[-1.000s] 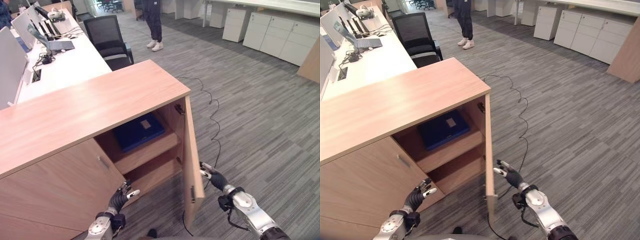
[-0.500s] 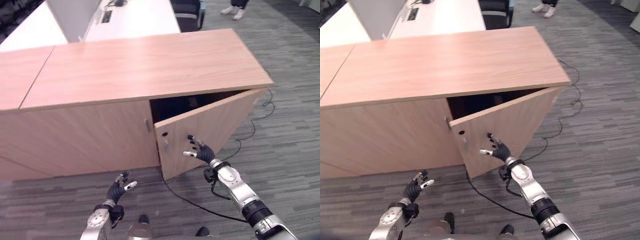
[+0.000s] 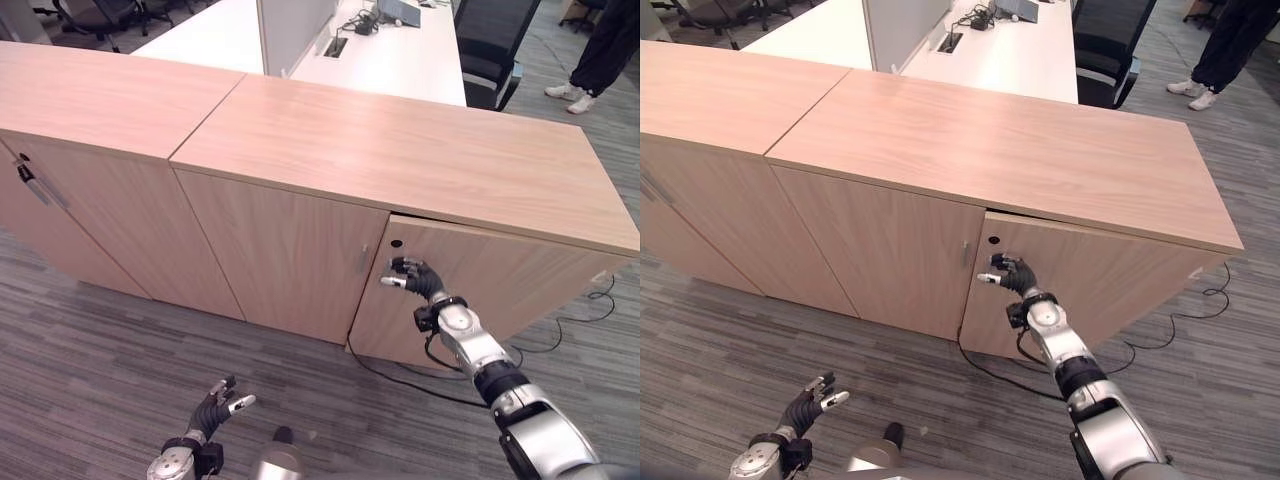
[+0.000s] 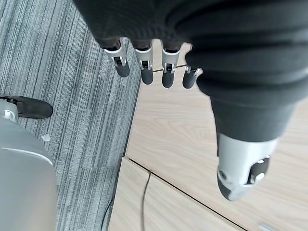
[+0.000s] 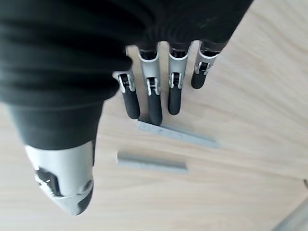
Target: Put the empty folder in the office cabinet
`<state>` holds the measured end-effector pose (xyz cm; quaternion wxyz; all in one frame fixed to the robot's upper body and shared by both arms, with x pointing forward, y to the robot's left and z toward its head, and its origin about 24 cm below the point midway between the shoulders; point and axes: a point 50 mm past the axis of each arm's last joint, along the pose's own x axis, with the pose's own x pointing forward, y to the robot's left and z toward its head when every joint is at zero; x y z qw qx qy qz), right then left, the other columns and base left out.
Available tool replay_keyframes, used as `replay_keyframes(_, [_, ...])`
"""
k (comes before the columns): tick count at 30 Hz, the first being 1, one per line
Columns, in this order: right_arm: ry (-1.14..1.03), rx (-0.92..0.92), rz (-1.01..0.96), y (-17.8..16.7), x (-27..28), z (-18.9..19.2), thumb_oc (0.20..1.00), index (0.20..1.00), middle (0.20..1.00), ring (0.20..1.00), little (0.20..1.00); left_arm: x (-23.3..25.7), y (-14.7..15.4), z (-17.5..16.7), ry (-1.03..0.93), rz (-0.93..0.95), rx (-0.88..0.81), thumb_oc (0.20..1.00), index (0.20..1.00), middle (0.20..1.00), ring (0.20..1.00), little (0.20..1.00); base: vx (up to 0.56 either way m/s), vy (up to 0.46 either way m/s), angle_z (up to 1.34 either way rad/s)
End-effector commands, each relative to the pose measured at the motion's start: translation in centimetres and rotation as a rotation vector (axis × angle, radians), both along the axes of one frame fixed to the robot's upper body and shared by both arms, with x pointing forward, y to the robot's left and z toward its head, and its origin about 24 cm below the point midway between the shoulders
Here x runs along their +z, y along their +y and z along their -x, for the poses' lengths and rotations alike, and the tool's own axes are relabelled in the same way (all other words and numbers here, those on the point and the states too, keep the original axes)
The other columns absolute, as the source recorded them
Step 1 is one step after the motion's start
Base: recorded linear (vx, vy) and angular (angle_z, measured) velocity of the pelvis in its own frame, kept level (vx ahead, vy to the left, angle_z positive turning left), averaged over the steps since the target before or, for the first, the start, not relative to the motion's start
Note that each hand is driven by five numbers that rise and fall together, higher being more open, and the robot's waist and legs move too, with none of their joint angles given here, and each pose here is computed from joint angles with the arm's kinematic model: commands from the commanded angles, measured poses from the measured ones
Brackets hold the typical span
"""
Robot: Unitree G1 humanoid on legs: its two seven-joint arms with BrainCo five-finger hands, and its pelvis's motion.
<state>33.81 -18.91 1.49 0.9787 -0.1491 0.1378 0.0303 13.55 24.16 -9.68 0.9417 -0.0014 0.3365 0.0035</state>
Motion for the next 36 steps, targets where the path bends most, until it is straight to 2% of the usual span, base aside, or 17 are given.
replay_keyframes(1, [-0.239, -0.122, -0.037, -2.2, 7.1, -3.7, 1.000, 1.000, 1.000, 1.000, 1.000, 1.3, -0.2, -1.8, -0.070, -0.018, -0.100, 1.000, 1.000, 1.000, 1.000, 1.000, 0.00, 0.000, 0.00])
replay_keyframes(6, [-0.265, -0.177, -0.030, -3.4, 8.7, -4.6, 1.000, 1.000, 1.000, 1.000, 1.000, 1.3, -0.5, -1.9, -0.071, -0.009, -0.121, 1.000, 1.000, 1.000, 1.000, 1.000, 0.00, 0.013, 0.01])
replay_keyframes(17, [-0.132, -0.060, -0.056, -0.2, 4.1, -2.9, 1.000, 1.000, 1.000, 1.000, 1.000, 1.4, -1.3, -2.2, -0.085, 0.013, -0.126, 1.000, 1.000, 1.000, 1.000, 1.000, 0.00, 0.003, -0.01])
replay_keyframes(20, [-0.044, 0.054, -0.111, 2.8, 0.3, -0.1, 1.000, 1.000, 1.000, 1.000, 1.000, 1.3, -1.5, -2.5, -0.097, 0.018, -0.096, 1.000, 1.000, 1.000, 1.000, 1.000, 0.01, 0.025, 0.00])
replay_keyframes(24, [0.021, 0.100, -0.126, 3.3, -2.4, 2.7, 1.000, 1.000, 1.000, 1.000, 1.000, 1.1, -1.4, -2.4, -0.091, 0.016, -0.063, 1.000, 1.000, 1.000, 1.000, 1.000, 0.01, 0.022, -0.02])
replay_keyframes(30, [0.267, 0.070, -0.087, 1.7, -9.2, 10.4, 1.000, 1.000, 1.000, 1.000, 1.000, 0.5, -1.5, -2.0, -0.069, -0.010, -0.053, 1.000, 1.000, 1.000, 1.000, 1.000, 0.01, 0.034, 0.00])
replay_keyframes(36, [0.383, 0.022, -0.021, -0.3, -11.4, 13.3, 1.000, 1.000, 1.000, 1.000, 1.000, 0.5, -1.3, -2.2, -0.065, -0.032, -0.063, 1.000, 1.000, 1.000, 1.000, 1.000, 0.00, 0.000, 0.00])
